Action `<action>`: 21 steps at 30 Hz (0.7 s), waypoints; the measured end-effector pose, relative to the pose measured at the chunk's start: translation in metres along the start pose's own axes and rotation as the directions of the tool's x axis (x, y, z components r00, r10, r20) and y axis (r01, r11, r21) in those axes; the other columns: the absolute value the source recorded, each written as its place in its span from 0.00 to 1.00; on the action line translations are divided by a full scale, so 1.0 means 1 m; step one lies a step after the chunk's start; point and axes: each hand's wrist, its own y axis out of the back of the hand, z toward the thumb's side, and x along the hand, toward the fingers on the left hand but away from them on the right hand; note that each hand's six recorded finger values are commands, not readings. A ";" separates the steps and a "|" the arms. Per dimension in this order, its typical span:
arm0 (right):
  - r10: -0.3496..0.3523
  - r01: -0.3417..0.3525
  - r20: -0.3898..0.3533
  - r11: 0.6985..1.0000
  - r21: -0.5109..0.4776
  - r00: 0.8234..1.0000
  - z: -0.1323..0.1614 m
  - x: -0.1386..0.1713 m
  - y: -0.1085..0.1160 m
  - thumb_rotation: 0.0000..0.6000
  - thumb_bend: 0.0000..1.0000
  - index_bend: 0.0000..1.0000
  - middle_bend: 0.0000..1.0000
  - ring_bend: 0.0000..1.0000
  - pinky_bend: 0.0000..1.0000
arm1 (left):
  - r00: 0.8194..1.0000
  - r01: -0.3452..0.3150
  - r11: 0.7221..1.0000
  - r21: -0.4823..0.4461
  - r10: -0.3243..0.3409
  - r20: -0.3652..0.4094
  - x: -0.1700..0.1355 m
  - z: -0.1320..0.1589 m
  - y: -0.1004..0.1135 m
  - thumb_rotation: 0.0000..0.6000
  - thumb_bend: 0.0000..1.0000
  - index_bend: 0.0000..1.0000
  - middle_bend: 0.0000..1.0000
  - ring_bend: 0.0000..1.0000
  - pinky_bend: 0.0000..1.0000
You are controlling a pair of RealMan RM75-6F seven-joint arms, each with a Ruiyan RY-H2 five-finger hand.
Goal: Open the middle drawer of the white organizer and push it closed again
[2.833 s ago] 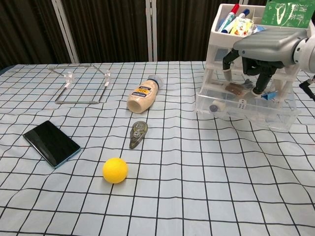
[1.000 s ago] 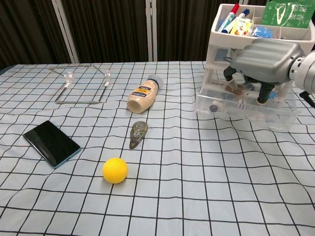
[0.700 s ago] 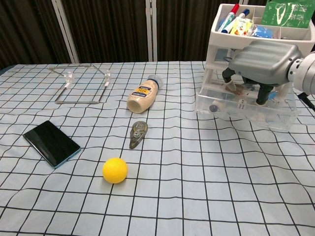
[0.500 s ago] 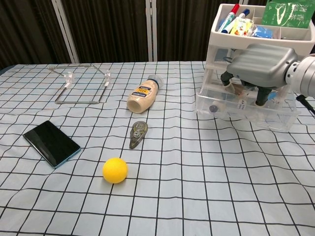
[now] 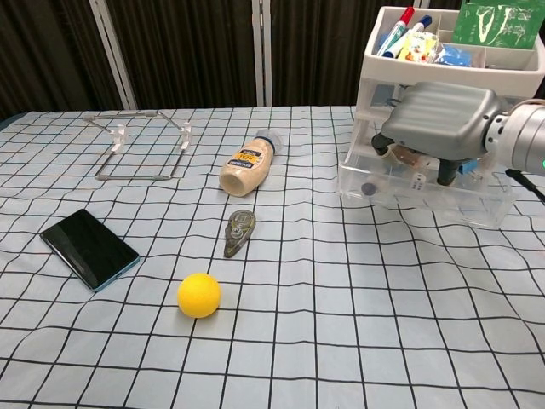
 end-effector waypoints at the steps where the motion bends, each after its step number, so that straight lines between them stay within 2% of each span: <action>1: -0.003 0.003 -0.003 1.000 0.010 1.000 0.000 -0.001 0.000 1.00 0.00 0.50 1.00 1.00 0.78 | 1.000 0.000 1.000 0.000 0.000 0.000 0.000 0.000 0.000 1.00 0.10 0.00 0.00 0.00 0.00; 9: -0.029 0.035 -0.045 0.992 0.119 0.999 0.000 -0.004 0.003 1.00 0.00 0.51 1.00 1.00 0.78 | 1.000 0.002 1.000 -0.001 -0.002 0.001 0.000 0.000 0.000 1.00 0.10 0.00 0.00 0.00 0.00; 21: -0.031 0.039 -0.067 0.991 0.126 0.997 0.000 -0.003 0.001 1.00 0.00 0.52 1.00 1.00 0.78 | 1.000 0.004 1.000 0.000 -0.004 0.004 0.000 0.001 -0.001 1.00 0.10 0.00 0.00 0.00 0.00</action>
